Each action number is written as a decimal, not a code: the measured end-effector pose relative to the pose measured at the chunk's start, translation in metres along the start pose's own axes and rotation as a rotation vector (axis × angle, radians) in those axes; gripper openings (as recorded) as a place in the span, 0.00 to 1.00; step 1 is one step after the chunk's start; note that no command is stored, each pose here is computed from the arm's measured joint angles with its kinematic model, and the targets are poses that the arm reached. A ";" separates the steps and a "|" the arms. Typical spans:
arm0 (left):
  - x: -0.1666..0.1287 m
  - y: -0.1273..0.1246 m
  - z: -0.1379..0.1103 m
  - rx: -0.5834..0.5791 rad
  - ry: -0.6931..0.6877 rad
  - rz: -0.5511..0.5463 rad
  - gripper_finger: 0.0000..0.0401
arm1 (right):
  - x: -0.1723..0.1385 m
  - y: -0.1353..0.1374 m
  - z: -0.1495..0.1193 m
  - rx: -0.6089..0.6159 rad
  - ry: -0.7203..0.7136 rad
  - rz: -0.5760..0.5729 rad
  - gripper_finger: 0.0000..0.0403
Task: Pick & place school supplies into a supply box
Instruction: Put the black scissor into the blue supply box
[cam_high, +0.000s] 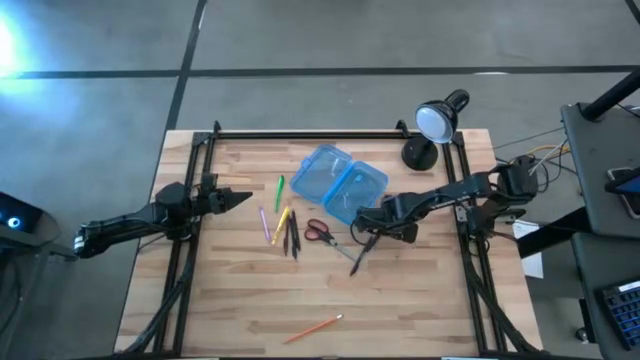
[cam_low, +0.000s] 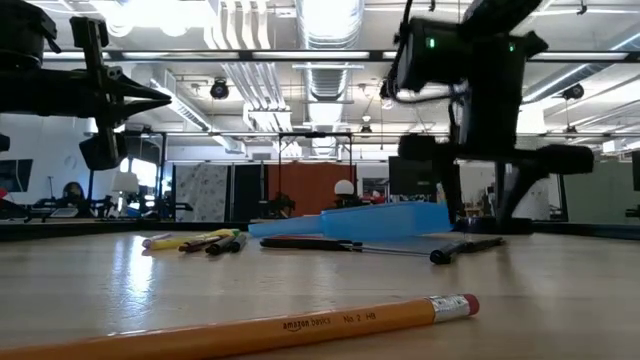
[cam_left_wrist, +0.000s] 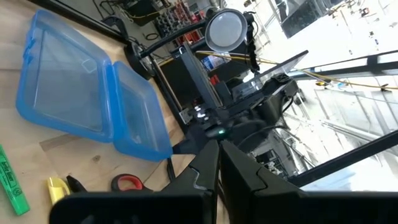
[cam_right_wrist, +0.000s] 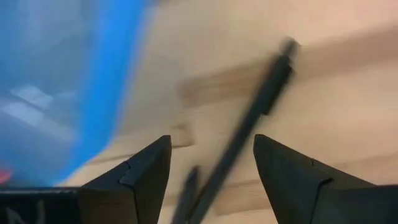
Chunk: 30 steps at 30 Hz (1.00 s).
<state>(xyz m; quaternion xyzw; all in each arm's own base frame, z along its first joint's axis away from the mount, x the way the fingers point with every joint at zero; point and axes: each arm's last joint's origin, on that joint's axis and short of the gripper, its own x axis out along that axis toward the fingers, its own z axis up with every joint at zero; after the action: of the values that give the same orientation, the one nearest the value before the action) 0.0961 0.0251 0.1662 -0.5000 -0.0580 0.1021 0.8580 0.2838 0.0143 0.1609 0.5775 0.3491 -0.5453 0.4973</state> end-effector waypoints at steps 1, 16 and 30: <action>0.000 0.000 0.000 0.000 0.000 0.000 0.00 | -0.007 0.003 0.000 -0.052 -0.010 0.030 0.54; 0.000 0.000 0.000 0.000 0.004 -0.002 0.00 | -0.042 0.099 -0.010 -1.089 -0.032 0.474 0.53; 0.000 0.000 0.000 0.013 0.004 -0.001 0.00 | -0.006 0.163 -0.044 -1.310 -0.119 0.353 0.48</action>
<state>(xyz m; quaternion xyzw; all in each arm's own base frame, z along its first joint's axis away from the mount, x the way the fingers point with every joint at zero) 0.0962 0.0250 0.1662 -0.4948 -0.0561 0.1010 0.8613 0.4492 0.0140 0.1943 0.1747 0.4799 -0.1630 0.8442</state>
